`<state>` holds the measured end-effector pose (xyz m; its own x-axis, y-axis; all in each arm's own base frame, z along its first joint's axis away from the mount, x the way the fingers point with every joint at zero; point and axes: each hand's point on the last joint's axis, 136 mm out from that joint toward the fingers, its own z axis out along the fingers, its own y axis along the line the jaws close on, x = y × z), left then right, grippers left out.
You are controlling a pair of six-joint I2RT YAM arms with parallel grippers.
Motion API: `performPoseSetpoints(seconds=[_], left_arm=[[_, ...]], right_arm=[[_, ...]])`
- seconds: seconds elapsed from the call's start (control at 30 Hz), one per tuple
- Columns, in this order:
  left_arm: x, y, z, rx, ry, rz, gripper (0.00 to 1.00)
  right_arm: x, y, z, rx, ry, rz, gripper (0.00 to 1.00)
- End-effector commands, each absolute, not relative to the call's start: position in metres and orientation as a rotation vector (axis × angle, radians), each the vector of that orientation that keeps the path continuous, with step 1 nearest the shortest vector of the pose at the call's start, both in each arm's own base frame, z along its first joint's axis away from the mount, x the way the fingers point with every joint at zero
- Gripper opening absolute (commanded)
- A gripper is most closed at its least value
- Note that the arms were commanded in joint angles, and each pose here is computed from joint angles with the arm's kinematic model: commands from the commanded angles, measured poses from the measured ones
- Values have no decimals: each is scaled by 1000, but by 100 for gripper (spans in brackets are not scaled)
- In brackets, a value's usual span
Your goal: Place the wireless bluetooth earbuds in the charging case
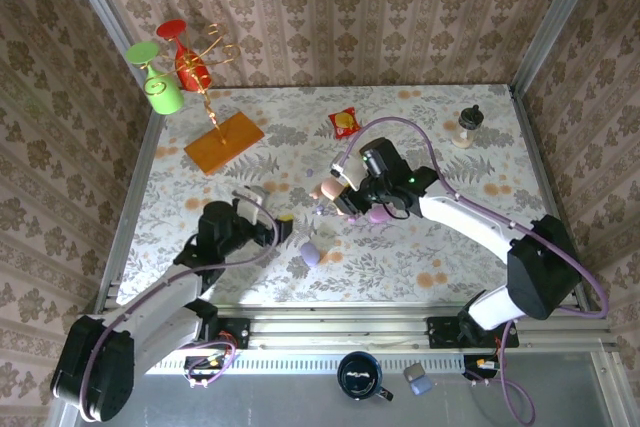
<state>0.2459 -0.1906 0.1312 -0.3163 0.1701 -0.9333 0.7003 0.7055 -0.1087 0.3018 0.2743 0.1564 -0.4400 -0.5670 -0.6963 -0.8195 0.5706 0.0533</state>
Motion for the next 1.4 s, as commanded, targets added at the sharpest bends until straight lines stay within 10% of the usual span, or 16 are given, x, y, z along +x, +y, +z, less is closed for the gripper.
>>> performPoseSetpoints(seconds=[0.0,0.83,1.37], left_arm=[[225,-219,165,921,1546,-671,96],[174,-285,181,1228,1363,-1144,95],[157,-291,199,1222,1282,-1328,70]], right_arm=[[280,274,171,-1228,2127,579,38],[212,302,207,-1478,1914,985,35],[207,305,198,-1550,1921,973,33]])
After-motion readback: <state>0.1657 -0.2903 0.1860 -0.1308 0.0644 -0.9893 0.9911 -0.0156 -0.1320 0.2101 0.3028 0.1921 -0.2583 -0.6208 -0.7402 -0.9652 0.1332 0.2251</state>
